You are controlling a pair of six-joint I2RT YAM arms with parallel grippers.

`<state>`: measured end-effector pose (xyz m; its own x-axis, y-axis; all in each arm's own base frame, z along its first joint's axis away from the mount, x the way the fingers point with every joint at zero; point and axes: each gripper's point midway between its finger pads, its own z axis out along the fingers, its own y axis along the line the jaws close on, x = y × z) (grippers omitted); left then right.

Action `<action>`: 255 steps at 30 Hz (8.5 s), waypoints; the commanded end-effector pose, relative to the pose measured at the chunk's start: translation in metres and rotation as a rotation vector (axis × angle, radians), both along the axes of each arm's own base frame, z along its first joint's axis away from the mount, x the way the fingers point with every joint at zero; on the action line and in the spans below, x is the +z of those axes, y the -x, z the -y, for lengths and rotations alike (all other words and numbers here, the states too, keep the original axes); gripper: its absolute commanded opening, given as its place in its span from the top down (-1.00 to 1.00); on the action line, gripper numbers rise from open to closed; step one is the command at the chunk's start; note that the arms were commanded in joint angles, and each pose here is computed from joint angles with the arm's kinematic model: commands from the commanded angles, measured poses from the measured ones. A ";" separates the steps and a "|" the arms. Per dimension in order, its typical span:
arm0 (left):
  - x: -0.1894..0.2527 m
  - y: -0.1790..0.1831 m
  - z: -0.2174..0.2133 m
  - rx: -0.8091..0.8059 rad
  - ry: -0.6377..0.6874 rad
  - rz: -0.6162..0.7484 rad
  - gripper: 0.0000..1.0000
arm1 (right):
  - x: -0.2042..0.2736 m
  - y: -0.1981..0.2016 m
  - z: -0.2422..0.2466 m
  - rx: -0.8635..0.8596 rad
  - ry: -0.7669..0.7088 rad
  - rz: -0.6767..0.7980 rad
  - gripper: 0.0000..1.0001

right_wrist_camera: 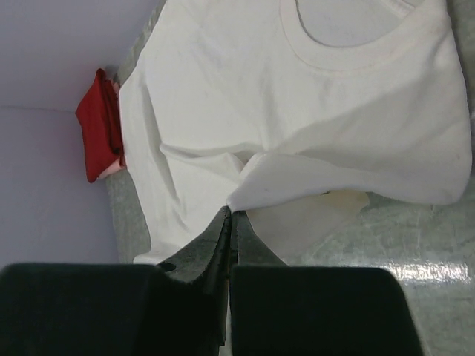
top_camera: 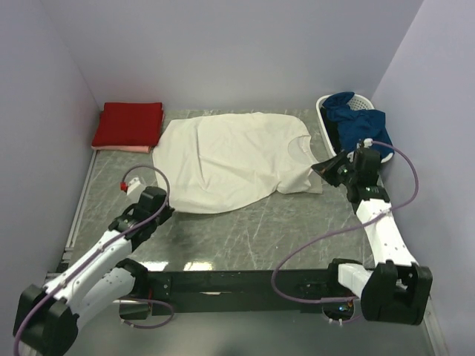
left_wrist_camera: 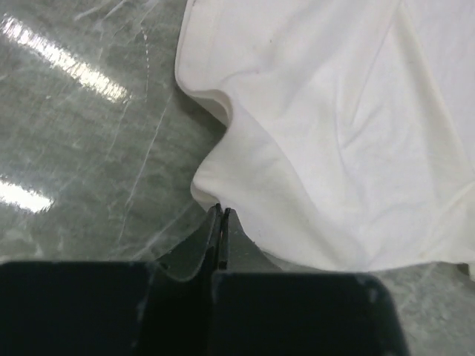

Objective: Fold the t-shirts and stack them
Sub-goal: Flatten the tshirt out, then fold the tshirt

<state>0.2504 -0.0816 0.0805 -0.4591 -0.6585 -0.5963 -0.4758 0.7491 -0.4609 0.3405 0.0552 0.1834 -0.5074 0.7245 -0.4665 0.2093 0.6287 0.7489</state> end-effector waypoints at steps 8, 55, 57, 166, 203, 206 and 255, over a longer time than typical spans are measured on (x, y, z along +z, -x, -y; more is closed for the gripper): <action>0.029 0.042 0.005 -0.014 0.183 0.058 0.99 | 0.008 0.069 0.000 -0.011 0.076 0.027 1.00; 0.048 -0.055 -0.025 0.056 0.006 0.058 0.99 | -0.041 -0.035 0.011 -0.037 0.061 -0.202 1.00; 0.044 -0.056 -0.037 0.086 0.009 0.050 0.99 | -0.039 -0.044 0.011 -0.031 0.055 -0.192 1.00; -0.008 0.013 -0.087 0.326 -0.010 -0.036 0.99 | -0.107 0.044 0.088 -0.371 0.225 -0.337 1.00; 0.044 -0.020 -0.066 0.177 0.002 0.056 -0.74 | -0.097 0.087 -0.041 0.032 0.160 -0.223 -0.22; 0.045 -0.023 -0.056 0.132 0.020 0.058 -0.74 | -0.102 0.085 -0.056 0.084 0.145 -0.225 -0.18; 0.062 -0.072 -0.030 0.018 0.049 0.116 -0.78 | -0.115 0.039 -0.116 0.200 0.124 -0.240 0.71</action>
<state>0.2929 -0.0465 0.1082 -0.4374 -0.6973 -0.5679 -0.4979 0.7136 -0.4928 0.2767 0.1535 0.0459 -0.7480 0.5620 -0.3531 0.3024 0.7622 0.5724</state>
